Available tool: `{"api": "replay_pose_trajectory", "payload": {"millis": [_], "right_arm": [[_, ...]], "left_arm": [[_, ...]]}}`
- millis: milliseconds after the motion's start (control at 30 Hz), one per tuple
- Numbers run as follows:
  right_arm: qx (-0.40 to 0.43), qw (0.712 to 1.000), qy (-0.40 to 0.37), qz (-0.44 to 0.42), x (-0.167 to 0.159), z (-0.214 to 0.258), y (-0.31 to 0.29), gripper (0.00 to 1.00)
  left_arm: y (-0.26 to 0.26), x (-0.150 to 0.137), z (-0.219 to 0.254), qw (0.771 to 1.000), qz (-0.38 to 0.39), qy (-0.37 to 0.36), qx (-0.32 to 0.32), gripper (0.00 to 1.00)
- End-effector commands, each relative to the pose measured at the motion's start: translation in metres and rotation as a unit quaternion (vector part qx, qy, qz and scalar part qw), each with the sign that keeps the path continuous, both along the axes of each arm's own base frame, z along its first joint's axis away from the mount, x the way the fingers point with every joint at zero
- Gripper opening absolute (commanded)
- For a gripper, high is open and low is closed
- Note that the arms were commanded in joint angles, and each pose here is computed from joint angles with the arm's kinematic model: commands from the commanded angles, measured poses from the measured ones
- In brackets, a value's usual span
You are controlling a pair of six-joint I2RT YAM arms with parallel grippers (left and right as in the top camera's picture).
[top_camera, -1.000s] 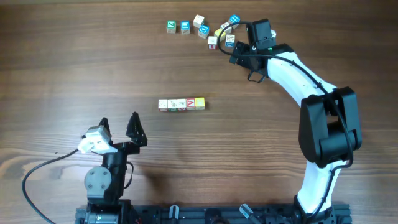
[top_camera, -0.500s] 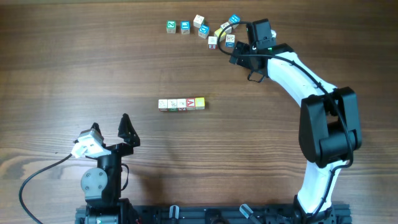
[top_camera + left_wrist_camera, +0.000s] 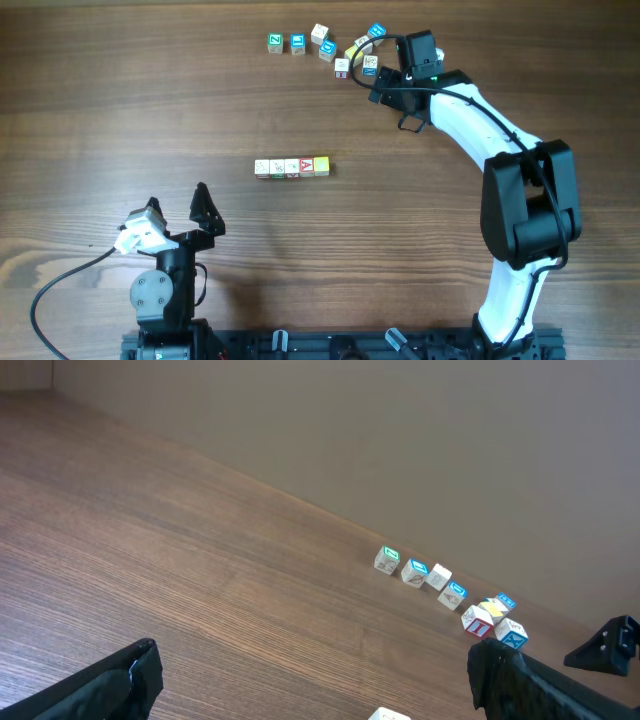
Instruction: Form a horizontal line
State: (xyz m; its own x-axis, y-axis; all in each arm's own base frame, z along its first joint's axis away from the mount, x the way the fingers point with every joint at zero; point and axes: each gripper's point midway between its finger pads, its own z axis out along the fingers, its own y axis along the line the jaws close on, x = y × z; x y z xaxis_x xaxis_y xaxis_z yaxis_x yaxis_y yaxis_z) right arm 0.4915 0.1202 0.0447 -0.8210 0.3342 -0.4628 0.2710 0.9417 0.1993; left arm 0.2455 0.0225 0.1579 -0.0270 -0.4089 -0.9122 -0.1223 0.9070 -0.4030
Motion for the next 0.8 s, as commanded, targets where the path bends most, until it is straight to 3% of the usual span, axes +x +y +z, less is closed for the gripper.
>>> {"api": "replay_pose_trajectory", "payload": {"millis": [0, 100, 300, 767], "right_arm": [[-0.011, 1.0, 0.007, -0.004, -0.001, -0.009, -0.003, 1.0], [-0.011, 1.0, 0.006, -0.004, -0.001, -0.009, -0.003, 1.0], [-0.012, 1.0, 0.006, -0.003, -0.001, -0.009, -0.003, 1.0], [-0.011, 1.0, 0.006, -0.004, -0.001, -0.009, -0.003, 1.0]], "left_arm": [[0.002, 0.0, 0.0, 1.0, 0.005, -0.003, -0.001, 1.0], [0.002, 0.0, -0.001, 1.0, 0.005, 0.0, 0.004, 1.0], [-0.001, 0.0, -0.002, 0.995, -0.012, 0.01, 0.094, 1.0], [-0.001, 0.002, -0.015, 0.992, -0.017, 0.041, 0.117, 1.0]]}}
